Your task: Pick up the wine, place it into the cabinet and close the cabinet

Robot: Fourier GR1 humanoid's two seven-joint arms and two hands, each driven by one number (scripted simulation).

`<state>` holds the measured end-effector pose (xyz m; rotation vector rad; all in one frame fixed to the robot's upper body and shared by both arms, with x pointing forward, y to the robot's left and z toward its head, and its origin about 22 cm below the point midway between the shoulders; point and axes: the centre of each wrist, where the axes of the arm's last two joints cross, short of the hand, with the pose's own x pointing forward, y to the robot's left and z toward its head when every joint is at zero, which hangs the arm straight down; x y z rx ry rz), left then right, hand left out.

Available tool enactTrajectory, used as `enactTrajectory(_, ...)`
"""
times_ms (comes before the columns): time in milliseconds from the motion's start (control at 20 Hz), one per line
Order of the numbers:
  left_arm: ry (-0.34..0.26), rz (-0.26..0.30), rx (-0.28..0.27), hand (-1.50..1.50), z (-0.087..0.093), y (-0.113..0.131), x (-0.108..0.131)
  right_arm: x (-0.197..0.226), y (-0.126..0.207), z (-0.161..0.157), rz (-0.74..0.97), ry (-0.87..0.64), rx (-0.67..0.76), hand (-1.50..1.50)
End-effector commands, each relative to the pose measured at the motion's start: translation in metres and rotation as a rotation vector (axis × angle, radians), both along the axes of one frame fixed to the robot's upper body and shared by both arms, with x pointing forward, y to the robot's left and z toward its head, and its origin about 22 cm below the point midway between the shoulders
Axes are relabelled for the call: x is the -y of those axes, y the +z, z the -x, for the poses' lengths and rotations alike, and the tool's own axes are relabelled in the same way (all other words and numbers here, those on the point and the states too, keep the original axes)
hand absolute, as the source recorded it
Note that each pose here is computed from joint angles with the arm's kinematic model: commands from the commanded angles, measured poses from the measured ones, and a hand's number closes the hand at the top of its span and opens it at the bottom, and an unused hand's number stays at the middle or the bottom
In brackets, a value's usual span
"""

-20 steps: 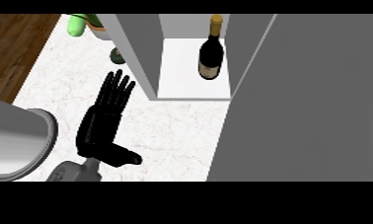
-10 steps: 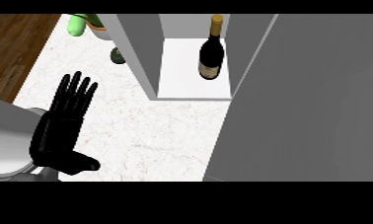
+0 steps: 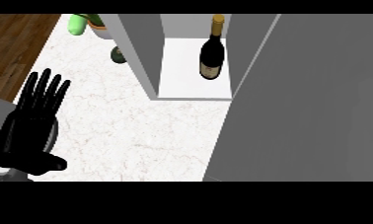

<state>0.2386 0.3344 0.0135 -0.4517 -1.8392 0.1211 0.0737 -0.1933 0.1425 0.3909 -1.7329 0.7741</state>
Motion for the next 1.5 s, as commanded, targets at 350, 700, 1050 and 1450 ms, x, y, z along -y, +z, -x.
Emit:
enactTrajectory(350,-0.027,-0.002,0.018,-1.5,-0.009,0.017,-0.024,-0.02,0.038,0.011,-0.228,0.104,-0.019,1.5)
enactTrajectory(700,-0.06,-0.024,0.028,-1.5,-0.011,0.025,-0.037,-0.029,0.03,-0.011,-0.211,0.123,0.009,1.5)
enactTrajectory(1050,-0.065,-0.023,0.008,-1.5,-0.007,0.015,-0.041,-0.044,0.033,-0.039,-0.165,0.079,0.036,1.5)
enactTrajectory(1450,-0.023,0.002,-0.012,-1.5,-0.014,0.007,-0.038,-0.122,0.06,-0.102,-0.183,0.06,0.024,1.5)
